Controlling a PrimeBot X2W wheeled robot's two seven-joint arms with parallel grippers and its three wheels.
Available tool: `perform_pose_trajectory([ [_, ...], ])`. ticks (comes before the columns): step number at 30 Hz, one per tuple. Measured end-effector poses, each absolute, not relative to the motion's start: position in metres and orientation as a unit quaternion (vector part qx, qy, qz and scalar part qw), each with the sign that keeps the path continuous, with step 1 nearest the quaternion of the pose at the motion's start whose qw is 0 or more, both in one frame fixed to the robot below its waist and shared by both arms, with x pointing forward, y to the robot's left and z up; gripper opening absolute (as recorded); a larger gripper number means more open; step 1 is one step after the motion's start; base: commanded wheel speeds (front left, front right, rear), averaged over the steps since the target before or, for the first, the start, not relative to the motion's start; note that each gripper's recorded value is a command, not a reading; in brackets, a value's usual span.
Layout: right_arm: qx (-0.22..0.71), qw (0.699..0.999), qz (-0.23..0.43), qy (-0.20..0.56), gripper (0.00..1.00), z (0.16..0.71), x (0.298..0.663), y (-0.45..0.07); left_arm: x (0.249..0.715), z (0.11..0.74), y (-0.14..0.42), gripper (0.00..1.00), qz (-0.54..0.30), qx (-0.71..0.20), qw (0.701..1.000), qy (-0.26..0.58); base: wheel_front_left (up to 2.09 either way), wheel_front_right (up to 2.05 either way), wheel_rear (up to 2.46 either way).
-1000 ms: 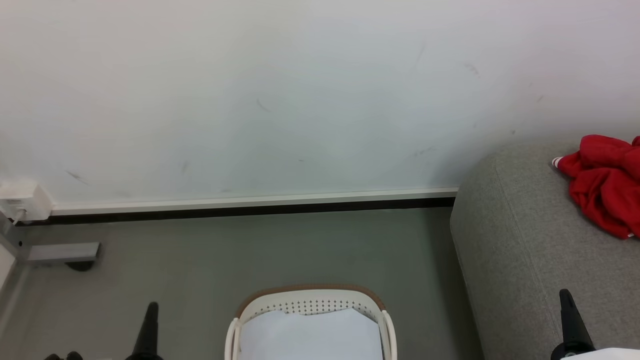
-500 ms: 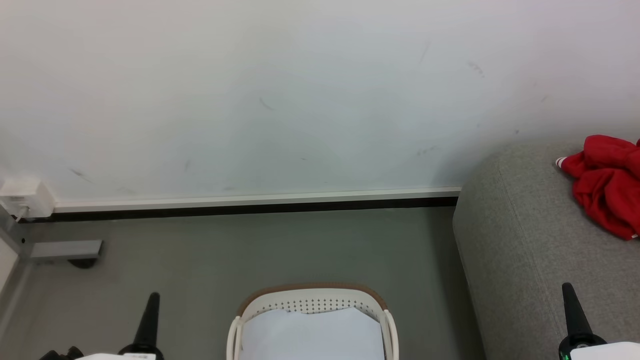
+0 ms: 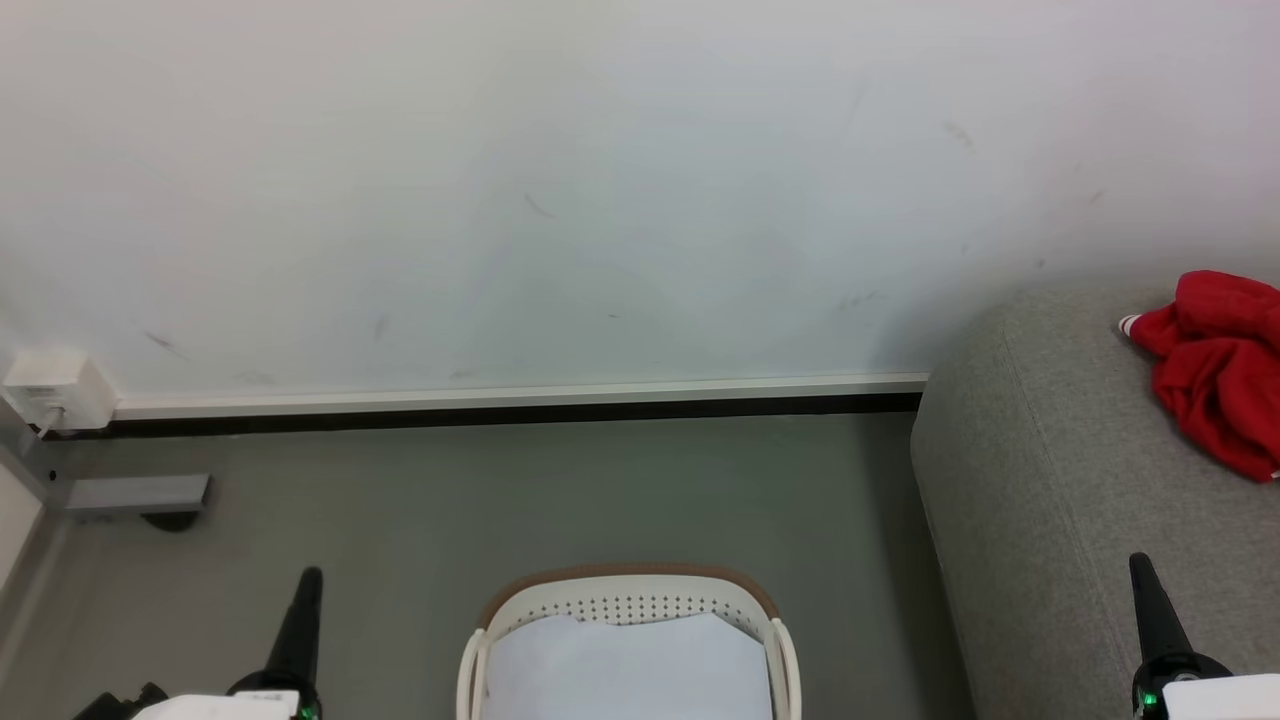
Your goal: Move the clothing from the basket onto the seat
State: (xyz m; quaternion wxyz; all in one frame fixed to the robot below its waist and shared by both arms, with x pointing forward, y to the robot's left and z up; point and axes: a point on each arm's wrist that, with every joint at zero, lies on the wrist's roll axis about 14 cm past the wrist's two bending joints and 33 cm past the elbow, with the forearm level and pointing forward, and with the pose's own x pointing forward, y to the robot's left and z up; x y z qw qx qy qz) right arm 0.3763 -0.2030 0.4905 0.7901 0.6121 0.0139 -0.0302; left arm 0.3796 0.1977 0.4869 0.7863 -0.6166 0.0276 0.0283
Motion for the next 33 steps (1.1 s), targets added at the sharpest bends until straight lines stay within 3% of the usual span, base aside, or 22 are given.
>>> perform_pose_trajectory([
  [33,0.708,0.707,-0.004,0.006,0.00,0.503,0.387,-0.198,0.388,0.503,0.199,0.00,0.005,-0.705,0.709,0.006,0.00,0.00,0.00],
])
